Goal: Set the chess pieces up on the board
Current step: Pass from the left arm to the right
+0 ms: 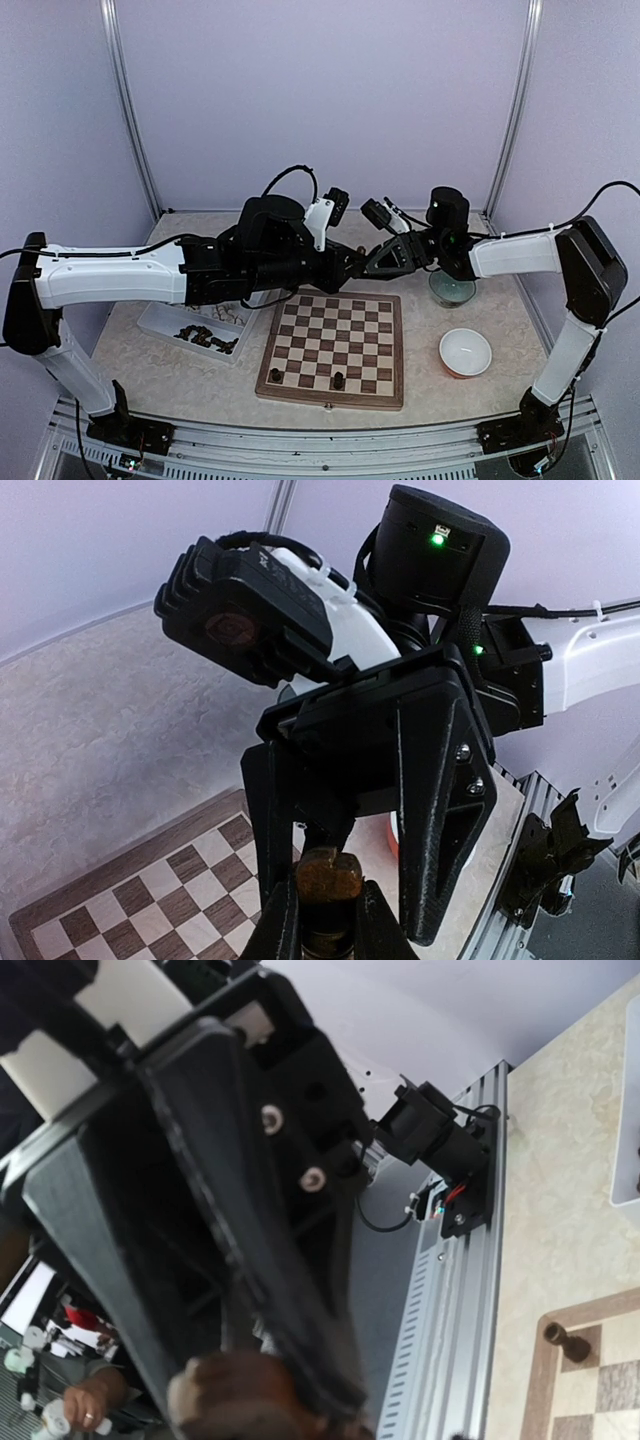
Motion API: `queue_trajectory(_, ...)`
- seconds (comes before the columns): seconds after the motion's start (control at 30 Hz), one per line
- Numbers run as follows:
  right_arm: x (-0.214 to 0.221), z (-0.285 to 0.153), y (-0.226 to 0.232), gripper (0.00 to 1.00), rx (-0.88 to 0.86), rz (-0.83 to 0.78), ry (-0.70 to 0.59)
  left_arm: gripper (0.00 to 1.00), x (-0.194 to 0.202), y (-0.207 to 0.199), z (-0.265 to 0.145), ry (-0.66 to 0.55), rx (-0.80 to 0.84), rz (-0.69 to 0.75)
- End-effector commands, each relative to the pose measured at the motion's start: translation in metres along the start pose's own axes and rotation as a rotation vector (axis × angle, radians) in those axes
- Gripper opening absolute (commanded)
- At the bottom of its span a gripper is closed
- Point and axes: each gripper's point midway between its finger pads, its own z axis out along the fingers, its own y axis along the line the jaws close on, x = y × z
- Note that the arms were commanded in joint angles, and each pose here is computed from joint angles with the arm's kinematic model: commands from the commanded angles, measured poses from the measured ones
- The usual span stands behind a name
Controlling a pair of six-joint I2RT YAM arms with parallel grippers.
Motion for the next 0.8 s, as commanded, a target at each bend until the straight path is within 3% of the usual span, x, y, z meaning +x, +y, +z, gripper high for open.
queue_trajectory(0.0,0.003,0.003,0.014,0.5,-0.019,-0.041,0.018,0.15,-0.014,-0.005,0.0,-0.045,0.012,0.013)
queue_trajectory(0.57,-0.003,-0.001,0.005,0.17,0.017,-0.047,-0.011,0.15,-0.009,0.003,-0.004,-0.04,-0.011,0.001)
queue_trajectory(0.77,-0.013,-0.009,-0.007,0.07,0.114,-0.107,-0.043,0.15,-0.018,0.005,-0.014,-0.045,-0.031,0.015)
